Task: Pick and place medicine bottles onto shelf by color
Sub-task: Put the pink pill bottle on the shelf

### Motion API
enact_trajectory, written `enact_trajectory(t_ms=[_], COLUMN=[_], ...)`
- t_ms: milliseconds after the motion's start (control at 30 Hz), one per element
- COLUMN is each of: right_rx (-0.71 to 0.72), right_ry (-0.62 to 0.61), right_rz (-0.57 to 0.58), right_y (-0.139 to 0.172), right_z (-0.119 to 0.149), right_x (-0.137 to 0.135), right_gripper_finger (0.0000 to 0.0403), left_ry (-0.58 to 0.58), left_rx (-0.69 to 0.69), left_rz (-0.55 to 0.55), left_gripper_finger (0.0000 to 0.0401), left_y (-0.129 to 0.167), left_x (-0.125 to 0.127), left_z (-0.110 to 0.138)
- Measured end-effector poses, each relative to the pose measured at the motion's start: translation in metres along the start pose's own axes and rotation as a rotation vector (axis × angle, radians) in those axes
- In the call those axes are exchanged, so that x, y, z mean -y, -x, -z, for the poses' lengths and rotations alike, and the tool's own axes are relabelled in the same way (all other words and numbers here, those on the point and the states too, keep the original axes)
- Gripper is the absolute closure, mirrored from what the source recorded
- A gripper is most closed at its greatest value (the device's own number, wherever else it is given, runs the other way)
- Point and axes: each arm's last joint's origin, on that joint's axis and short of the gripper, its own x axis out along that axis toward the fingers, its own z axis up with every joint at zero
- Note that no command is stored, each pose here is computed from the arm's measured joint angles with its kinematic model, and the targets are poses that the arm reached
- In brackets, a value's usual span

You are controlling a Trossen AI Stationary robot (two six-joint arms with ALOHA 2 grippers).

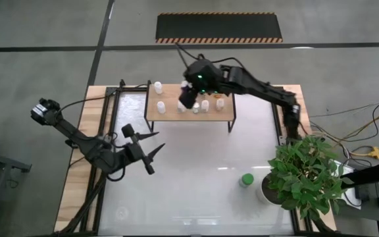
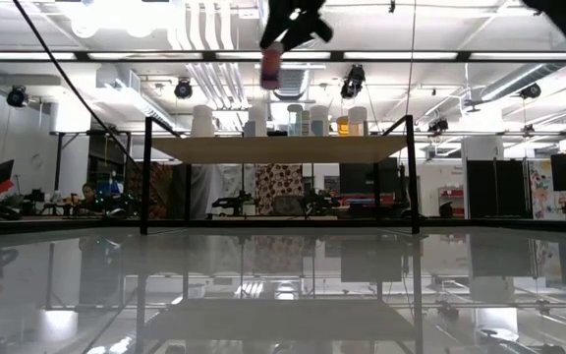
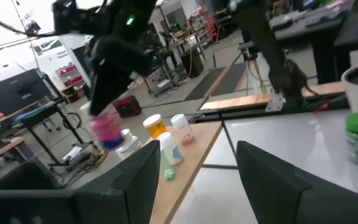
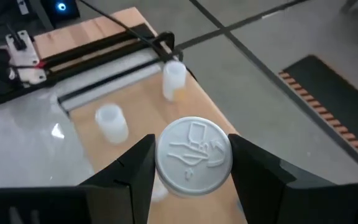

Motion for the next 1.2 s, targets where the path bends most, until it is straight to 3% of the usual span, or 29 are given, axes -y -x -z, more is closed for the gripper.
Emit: enact_trajectory(t_ms=[400,700,1000,1200], right_rx=[0.084,0.022,0.006,0.006], right_ry=[0.058,0.092,0.095,0.081], right_rz=[-0.002,0.002,0.006,0.007], right_y=[-0.084,-0.133,-0.139,-0.139], right_z=[-0.007,0.011,0.014,0.014], right_x=[0.015,0.017,0.018,0.018], right_gripper_finger=[0.0232,0.0232,0.0227,0.0184], left_ry=[0.029,0.023,0.022,0.022], left_rx=[0.022,0.022,0.022,0.022], left_rz=[0.024,0.027,0.027,0.027], left_gripper_finger=[0.0206,0.0206,0.0206,0.0206], left_y=[0.009,0.009,0.009,0.009], left_x=[-0.005,-0.005,-0.005,-0.005], left_z=[0.004,0.004,0.004,0.004])
